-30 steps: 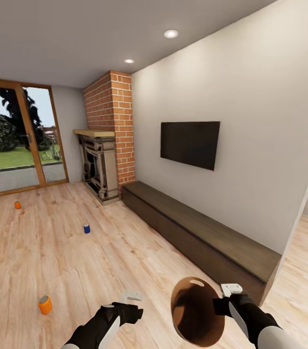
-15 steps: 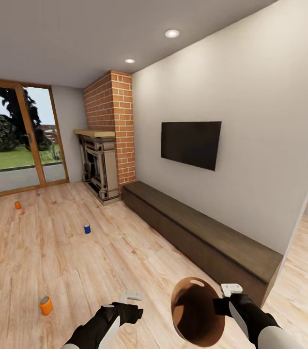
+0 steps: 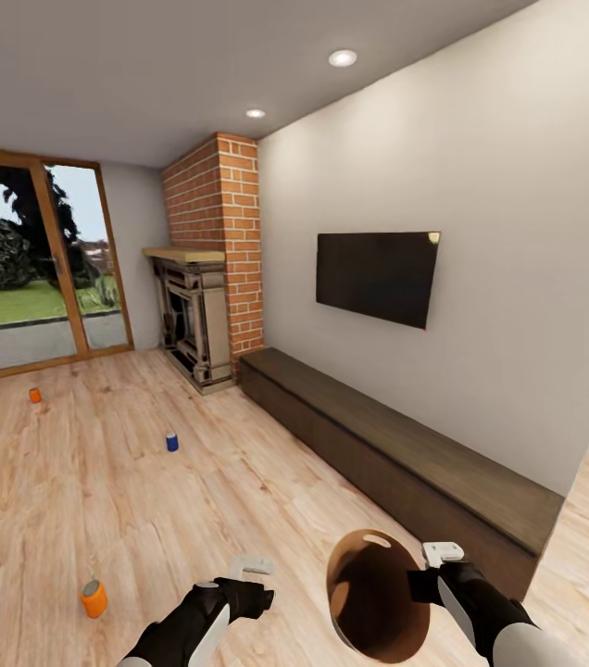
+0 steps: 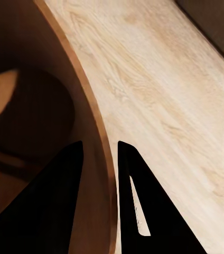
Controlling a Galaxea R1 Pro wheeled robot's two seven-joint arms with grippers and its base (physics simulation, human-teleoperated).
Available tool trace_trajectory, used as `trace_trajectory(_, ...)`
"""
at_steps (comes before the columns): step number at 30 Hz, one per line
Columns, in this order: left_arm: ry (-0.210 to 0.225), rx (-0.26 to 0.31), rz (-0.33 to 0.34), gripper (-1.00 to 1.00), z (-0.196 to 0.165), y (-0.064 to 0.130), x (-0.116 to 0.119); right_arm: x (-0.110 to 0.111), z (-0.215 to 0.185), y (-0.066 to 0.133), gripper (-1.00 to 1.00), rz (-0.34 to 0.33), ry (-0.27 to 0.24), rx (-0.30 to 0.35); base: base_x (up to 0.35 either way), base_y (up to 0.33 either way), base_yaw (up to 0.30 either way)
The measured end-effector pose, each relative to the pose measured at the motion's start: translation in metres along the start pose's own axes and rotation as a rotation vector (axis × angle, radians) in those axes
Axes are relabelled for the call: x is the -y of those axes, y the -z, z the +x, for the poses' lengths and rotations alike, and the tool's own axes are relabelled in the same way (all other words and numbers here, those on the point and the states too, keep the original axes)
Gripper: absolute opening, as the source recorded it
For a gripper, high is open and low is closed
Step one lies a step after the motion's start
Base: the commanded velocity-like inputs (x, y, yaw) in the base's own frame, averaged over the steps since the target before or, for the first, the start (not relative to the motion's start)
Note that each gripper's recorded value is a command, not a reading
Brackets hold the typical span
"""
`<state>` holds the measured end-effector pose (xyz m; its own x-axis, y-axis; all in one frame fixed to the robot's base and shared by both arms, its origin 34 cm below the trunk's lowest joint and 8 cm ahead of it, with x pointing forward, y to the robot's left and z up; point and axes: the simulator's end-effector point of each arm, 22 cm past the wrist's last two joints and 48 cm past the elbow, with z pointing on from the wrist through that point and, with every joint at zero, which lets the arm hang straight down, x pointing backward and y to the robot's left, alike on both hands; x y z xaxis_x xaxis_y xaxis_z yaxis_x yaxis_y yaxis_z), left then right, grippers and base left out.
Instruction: Put the three can of soda from the living room inside the tash can in the kitchen.
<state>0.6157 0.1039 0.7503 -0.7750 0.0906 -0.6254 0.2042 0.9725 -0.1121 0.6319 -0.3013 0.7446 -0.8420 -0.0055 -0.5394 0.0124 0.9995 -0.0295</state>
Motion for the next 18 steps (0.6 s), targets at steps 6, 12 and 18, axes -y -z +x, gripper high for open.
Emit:
trace_trajectory(6,0.0,0.0,0.0,1.0,0.0001,0.0,0.0,0.0007,-0.0004,0.0001,-1.0,0.001,-0.001,0.001,0.164,0.286,0.0)
trace_trajectory(12,0.0,0.0,0.0,1.0,0.0001,0.0,0.0,0.0009,0.0002,0.0,-1.0,0.001,0.0,0.0,0.158,0.296,0.0)
trace_trajectory(18,0.0,0.0,0.0,1.0,0.0001,0.0,0.0,0.0009,-0.0001,0.0001,-1.0,0.001,-0.001,0.0,0.158,0.297,0.0)
